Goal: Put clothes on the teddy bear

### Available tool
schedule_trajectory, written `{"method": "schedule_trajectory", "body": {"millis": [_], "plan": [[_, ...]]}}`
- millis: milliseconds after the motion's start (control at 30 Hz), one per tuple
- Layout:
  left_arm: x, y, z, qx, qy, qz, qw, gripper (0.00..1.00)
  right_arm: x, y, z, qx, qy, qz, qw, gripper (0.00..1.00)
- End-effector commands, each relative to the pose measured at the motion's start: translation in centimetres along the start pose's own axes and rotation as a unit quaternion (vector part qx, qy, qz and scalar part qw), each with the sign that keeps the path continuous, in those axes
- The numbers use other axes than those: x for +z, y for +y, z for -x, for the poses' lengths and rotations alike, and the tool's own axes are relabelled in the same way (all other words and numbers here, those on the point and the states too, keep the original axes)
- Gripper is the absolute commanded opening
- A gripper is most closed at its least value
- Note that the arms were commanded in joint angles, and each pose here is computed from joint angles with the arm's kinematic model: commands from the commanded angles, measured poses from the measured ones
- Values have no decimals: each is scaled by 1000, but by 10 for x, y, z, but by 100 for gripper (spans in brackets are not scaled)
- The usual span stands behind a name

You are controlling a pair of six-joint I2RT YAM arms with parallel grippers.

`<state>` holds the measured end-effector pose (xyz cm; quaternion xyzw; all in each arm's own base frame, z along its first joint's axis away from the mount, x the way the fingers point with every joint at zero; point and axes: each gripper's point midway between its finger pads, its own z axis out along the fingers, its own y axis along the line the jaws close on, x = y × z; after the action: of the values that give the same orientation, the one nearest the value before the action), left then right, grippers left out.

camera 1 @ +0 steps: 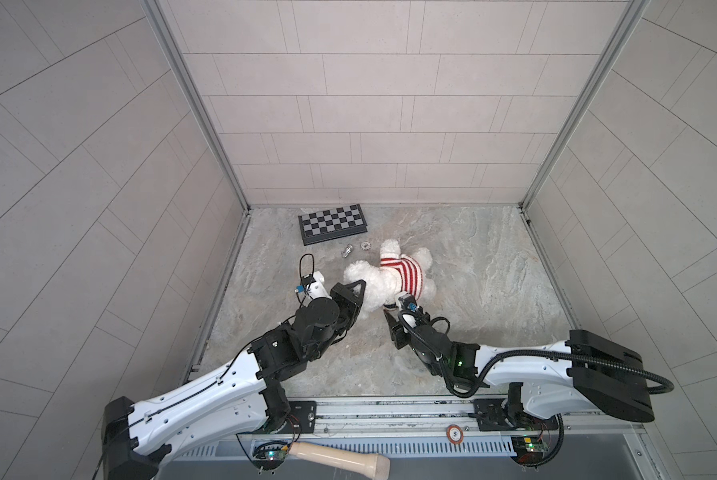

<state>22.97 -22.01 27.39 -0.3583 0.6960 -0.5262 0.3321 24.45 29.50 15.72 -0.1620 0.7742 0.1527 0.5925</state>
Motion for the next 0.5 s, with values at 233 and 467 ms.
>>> {"method": "schedule_trajectory", "body": {"millis": [233, 467], "plan": [[-2, -13, -1, -26, 3, -33, 999, 0, 14, -5, 12, 32, -30, -20, 999, 35], [-4, -15, 5, 6, -12, -34, 999, 0, 0, 13, 19, 11, -29, 55, 998, 0]]}}
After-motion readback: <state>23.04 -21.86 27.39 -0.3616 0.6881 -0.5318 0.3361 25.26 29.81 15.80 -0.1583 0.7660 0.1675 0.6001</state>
